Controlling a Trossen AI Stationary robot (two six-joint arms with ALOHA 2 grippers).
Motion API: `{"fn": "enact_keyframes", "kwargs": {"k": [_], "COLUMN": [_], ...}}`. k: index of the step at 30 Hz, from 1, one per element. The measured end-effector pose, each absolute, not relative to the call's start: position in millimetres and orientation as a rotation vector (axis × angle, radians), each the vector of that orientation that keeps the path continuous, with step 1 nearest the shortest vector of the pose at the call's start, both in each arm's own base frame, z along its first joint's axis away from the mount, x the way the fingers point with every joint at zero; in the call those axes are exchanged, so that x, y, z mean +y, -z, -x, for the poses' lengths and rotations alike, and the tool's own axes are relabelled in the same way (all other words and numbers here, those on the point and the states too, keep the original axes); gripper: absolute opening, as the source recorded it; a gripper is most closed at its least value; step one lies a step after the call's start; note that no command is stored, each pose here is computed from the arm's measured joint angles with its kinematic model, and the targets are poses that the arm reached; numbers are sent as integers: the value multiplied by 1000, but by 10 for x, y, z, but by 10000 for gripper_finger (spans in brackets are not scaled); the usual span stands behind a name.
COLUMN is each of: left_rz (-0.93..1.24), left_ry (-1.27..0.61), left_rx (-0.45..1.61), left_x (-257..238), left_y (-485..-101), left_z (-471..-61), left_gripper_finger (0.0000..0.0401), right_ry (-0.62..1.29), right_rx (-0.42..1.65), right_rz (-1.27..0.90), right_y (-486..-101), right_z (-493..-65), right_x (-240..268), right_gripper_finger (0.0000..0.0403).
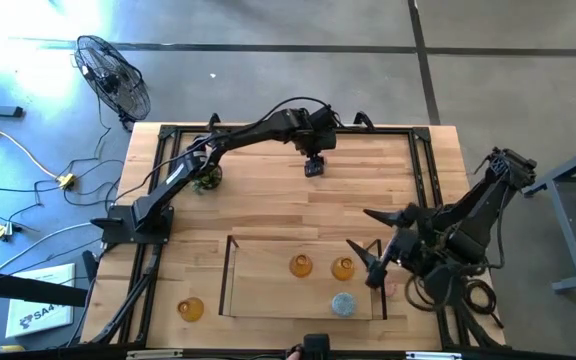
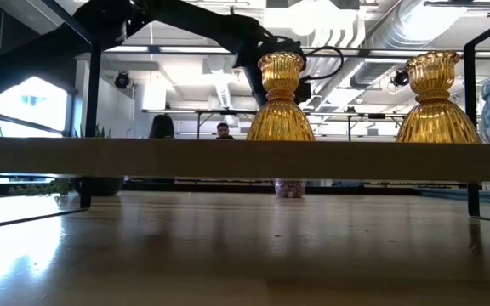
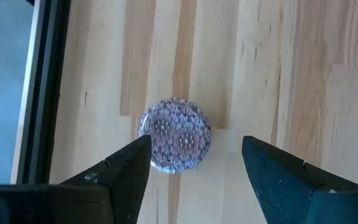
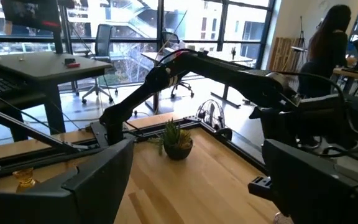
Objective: Pick & Place candle stick holders
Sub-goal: Put the red patterned scented candle on the shelf
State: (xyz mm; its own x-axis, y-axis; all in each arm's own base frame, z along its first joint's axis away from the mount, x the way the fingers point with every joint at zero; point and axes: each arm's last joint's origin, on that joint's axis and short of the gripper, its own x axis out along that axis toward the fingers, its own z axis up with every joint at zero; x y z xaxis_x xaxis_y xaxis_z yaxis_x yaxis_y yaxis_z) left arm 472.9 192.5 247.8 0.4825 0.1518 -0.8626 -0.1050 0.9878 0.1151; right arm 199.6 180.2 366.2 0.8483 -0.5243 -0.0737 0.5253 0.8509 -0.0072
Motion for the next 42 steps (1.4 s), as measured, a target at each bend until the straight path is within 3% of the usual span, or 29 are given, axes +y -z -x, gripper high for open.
{"fn": "enact_keyframes", "kwargs": {"k": [22,42], "left_rz": [45,54], "left_ry": [-150,-119], "left_rx": [1129,1097], "left_x": [2172,2168], "left_y": [-2000,-1969], "left_z": [-4752,-4793], "left_gripper_finger": [248,248], "right_ry": [504,487], "right_rx": [168,177], "right_rz": [-11,-18], "right_y": [-3560,-3537], "right_z": [-2331,-2348], "right_x": [1590,1608], "right_gripper_finger": [353,353]}}
